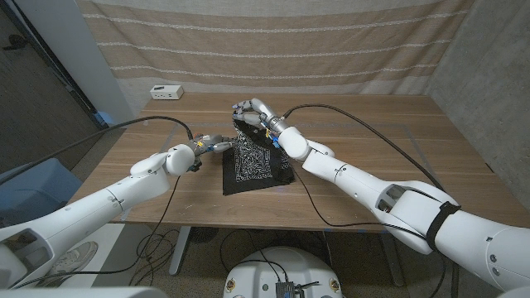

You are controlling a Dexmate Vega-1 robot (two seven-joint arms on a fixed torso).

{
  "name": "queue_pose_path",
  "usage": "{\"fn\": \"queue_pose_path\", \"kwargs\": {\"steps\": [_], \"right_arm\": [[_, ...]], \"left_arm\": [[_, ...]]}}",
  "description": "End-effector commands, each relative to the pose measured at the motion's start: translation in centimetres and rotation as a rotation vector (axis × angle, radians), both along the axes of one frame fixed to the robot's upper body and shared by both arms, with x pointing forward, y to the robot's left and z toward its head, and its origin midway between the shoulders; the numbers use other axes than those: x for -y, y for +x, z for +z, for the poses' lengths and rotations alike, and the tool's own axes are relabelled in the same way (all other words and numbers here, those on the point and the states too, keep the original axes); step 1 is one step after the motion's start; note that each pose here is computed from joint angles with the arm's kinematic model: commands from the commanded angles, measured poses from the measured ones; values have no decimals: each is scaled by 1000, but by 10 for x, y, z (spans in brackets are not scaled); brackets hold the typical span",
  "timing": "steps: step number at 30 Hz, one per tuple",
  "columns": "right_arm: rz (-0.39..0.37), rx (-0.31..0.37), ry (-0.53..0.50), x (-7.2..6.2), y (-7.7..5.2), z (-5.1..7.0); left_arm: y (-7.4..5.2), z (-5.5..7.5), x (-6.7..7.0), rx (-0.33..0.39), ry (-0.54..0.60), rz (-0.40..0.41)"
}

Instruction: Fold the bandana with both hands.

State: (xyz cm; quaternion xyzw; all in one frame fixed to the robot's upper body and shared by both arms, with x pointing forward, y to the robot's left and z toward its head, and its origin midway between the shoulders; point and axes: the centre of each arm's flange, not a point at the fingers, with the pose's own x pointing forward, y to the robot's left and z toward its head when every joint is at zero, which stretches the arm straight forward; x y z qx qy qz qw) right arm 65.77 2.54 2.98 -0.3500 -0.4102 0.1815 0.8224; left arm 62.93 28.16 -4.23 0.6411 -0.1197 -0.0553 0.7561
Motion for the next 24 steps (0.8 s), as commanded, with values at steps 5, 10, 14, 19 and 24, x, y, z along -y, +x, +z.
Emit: {"fn": "queue_pose_path", "kwargs": {"steps": [5,10,14,19,24], "right_arm": [[-109,-41,-115,-12,30,-24],[-131,-48,-170,-10,35,-28],[-145,-39,-206,-10,35,-31],[-156,-34,-241,-10,36,-33],[-152,-35,-255,-11,34,-35]], "left_arm": [[-16,15,-4,85,33,27],[-40,32,-6,220,58,67],[-63,46,-8,319,76,103],[-102,62,-9,502,91,139],[-129,62,-7,725,98,150]]}}
